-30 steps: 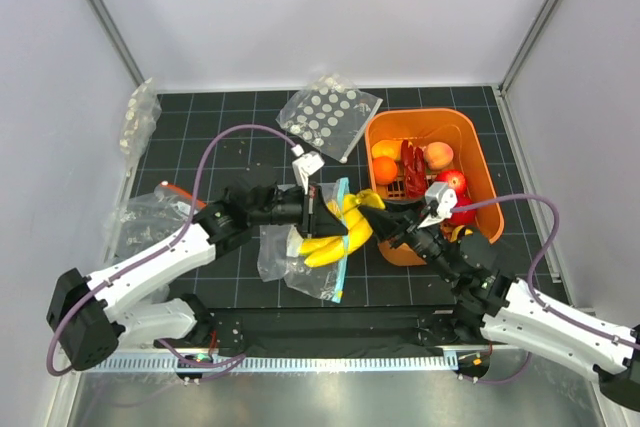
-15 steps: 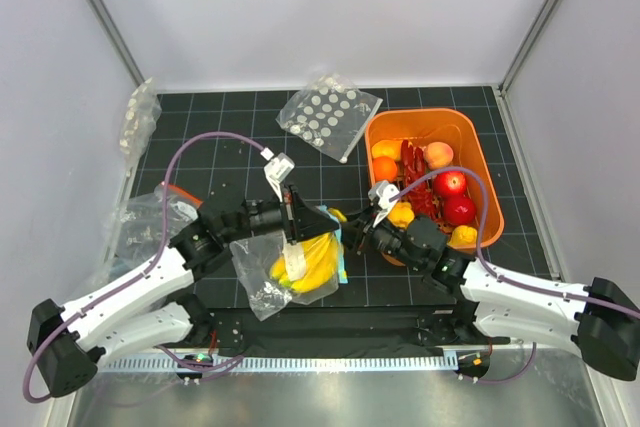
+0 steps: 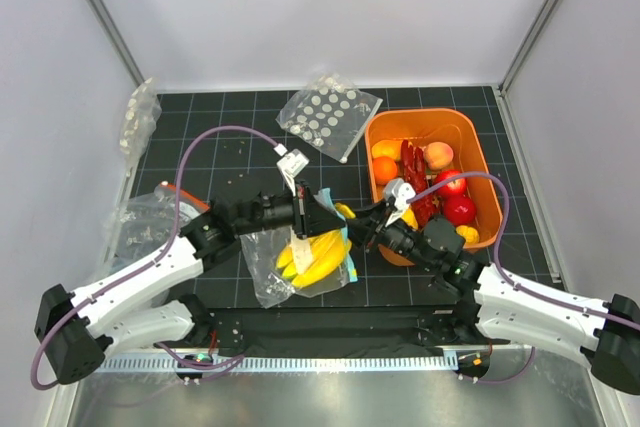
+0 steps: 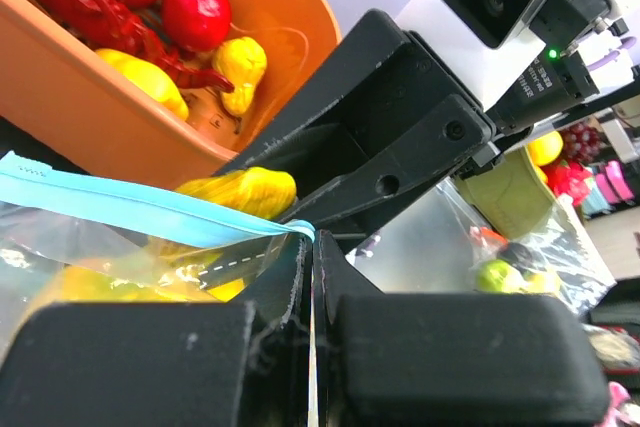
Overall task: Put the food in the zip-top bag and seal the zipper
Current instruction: Place the fake fruit in the zipper food storage bag.
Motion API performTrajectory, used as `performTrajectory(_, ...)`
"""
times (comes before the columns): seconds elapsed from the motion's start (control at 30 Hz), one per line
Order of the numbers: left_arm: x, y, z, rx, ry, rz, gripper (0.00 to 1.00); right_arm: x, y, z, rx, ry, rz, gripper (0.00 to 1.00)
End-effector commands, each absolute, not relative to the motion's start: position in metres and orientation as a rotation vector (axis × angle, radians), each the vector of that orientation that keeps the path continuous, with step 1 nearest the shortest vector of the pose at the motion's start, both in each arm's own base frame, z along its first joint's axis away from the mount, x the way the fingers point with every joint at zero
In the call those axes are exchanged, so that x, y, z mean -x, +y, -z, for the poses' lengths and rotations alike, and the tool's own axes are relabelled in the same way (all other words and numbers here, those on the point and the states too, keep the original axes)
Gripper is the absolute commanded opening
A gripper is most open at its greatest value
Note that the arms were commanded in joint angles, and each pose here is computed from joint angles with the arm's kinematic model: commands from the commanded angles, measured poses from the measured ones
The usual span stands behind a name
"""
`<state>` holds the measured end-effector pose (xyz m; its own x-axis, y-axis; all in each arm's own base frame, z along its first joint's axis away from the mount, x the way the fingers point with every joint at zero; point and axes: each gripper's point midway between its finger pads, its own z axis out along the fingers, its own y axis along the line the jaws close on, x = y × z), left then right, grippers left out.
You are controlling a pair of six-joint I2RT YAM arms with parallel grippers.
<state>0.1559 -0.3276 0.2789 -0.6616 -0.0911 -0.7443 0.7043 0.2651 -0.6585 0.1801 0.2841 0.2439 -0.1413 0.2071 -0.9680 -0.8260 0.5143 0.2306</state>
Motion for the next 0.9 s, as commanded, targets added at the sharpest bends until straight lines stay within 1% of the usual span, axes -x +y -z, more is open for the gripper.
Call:
performTrajectory(0.0,-0.171,-0.317,-0.293,-0.505,1.766,1.368,0.00,-0.162,0.297,-0.278,0.633,1.313,-1.086,0.01)
performTrajectory(0.17,-0.173,-0.313,-0.294,-0.490,1.757,1.346,0.00,-0.158,0.306,-0.274,0.689,1.323,-1.107,0.01)
performTrajectory(0.5,-0.161,-0.329,-0.297,-0.581,1.702,1.471,0.00,-0.149,0.323,-0.265,0.794,1.339,-1.164,0.01)
performTrajectory(0.73,-0.129,-0.340,-0.311,-0.709,1.634,1.657,0.00,-0.154,0.324,-0.260,0.779,1.359,-1.146,0.01)
performTrajectory(0.87,-0.109,-0.337,-0.326,-0.779,1.536,1.763,0.00,-0.159,0.310,-0.268,0.711,1.338,-1.108,0.01)
